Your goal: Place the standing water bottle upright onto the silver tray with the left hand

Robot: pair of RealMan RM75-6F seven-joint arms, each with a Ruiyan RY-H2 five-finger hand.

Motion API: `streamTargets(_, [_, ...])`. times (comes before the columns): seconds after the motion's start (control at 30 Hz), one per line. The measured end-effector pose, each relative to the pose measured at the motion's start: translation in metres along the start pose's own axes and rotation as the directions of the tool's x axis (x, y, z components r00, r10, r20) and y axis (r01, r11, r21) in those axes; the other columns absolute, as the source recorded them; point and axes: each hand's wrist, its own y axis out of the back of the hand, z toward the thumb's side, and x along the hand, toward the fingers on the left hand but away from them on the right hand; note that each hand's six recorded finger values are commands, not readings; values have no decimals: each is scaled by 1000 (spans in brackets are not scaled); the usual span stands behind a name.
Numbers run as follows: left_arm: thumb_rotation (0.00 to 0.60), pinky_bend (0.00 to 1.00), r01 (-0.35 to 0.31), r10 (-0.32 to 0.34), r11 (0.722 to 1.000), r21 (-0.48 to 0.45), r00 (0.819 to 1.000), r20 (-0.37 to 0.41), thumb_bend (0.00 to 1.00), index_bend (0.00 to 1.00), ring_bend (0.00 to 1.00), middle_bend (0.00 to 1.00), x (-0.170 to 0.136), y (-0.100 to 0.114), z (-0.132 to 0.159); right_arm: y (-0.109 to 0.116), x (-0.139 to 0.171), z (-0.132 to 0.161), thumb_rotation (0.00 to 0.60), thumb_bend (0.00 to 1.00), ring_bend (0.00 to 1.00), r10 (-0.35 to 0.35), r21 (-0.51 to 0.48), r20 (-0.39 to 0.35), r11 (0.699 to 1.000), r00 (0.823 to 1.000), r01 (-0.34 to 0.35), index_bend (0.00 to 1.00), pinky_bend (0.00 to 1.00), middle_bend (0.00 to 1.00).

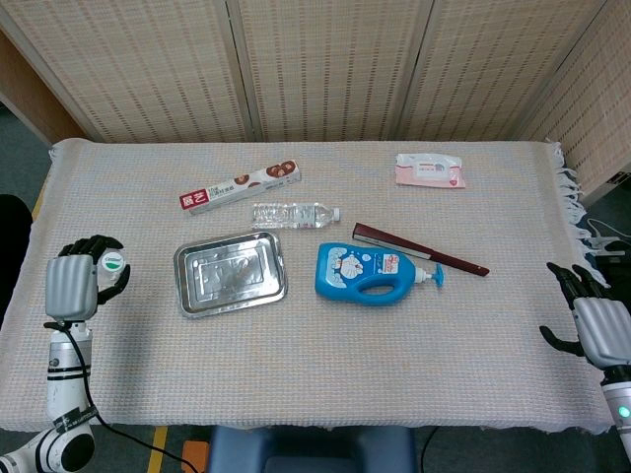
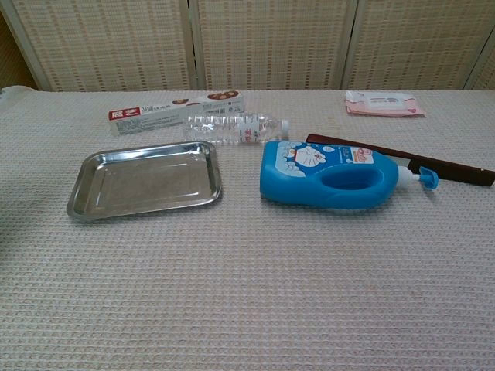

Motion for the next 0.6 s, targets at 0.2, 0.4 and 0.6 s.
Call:
streamTargets(0.2, [600,549,51,-51,998,-26,998,-21,569,605,528,744,-1,-3,8,0,0,0,600,189,0,3,-2,-1,1000,1000,-3,39,180,110])
streamTargets(0.4, [600,548,124,-162,876,-467,986,-41,569,605,528,745,-3,-5,16,-2,0,0,600,189,0,11,0,-3,1000,1000,-11,39,180,110])
streamTargets(0.6, [600,545,94,-228,509,-855,973,-29,567,605,528,743,-5,-6,22,-2,0,0,600,189,0,13,3,-2,1000,1000,-13,39,180,110])
